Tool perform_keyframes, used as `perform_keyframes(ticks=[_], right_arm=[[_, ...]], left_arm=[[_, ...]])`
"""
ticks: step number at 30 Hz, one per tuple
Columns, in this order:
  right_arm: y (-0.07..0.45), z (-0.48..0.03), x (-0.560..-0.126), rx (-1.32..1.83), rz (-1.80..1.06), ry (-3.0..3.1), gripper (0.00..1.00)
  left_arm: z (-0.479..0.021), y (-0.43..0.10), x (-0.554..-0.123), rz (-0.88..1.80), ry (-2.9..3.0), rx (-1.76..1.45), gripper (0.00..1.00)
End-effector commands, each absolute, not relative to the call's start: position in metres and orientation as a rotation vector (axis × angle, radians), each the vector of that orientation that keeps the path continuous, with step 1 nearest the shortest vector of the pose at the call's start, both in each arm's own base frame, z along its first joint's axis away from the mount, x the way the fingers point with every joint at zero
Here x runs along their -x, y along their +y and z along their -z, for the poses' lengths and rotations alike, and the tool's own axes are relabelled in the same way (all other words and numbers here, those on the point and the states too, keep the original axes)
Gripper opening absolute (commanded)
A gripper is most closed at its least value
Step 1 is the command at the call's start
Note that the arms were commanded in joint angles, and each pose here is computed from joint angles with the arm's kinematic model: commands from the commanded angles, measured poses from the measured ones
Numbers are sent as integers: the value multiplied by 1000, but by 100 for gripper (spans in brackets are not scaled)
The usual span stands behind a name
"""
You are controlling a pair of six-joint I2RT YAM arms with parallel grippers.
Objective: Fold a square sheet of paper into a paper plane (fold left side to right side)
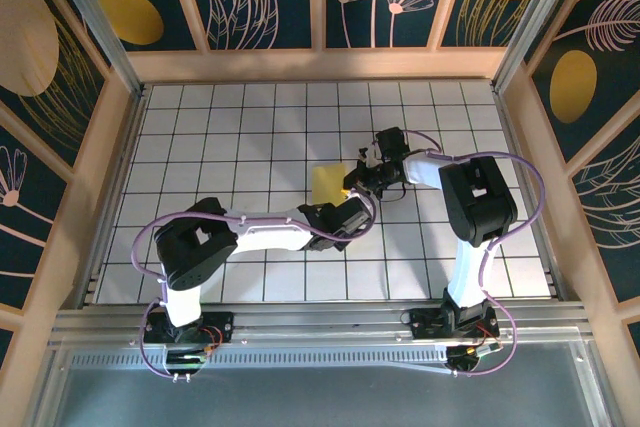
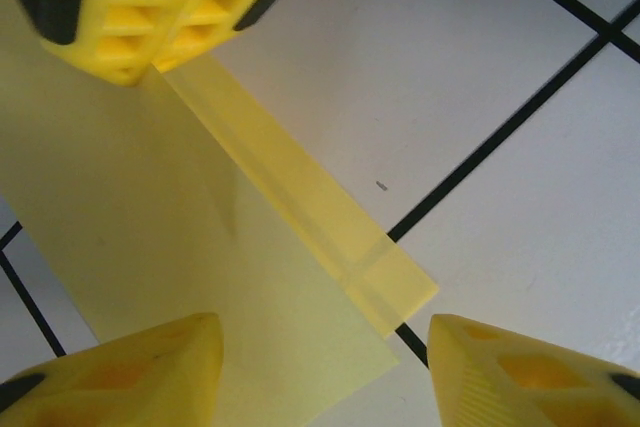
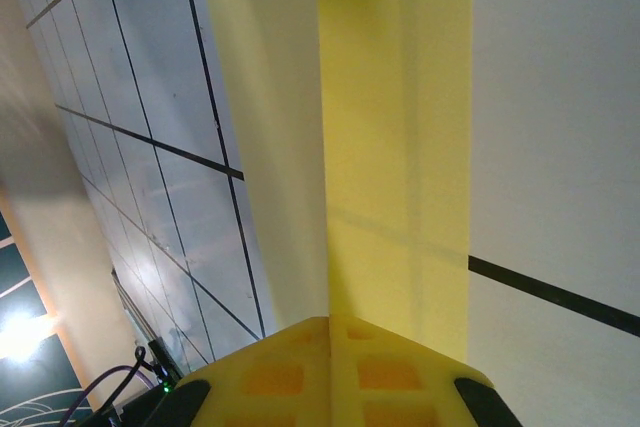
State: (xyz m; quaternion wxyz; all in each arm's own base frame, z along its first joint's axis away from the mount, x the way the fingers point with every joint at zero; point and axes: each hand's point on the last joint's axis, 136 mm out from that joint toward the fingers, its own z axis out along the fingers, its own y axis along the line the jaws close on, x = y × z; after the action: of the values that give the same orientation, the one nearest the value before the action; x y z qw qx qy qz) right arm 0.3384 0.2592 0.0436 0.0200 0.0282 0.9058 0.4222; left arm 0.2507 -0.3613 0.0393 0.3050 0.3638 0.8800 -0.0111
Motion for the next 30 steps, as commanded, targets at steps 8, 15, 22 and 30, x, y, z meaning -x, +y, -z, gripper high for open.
perform_keyframes(ticks=[8, 15, 22, 30], right_arm=[[255, -54, -346, -75, -1281, 2806, 8], [244, -83, -361, -36, -1225, 2712, 22], [205, -108, -362, -62, -1097, 2608, 34], [188, -98, -315, -57, -1105, 2597, 25]], left_arm=[[-55, -365, -258, 19, 2294, -923, 0], [-71, -372, -259, 160, 2318, -872, 0], [-81, -374, -262, 516, 2414, -768, 0], [-80, -374, -265, 861, 2491, -645, 0]])
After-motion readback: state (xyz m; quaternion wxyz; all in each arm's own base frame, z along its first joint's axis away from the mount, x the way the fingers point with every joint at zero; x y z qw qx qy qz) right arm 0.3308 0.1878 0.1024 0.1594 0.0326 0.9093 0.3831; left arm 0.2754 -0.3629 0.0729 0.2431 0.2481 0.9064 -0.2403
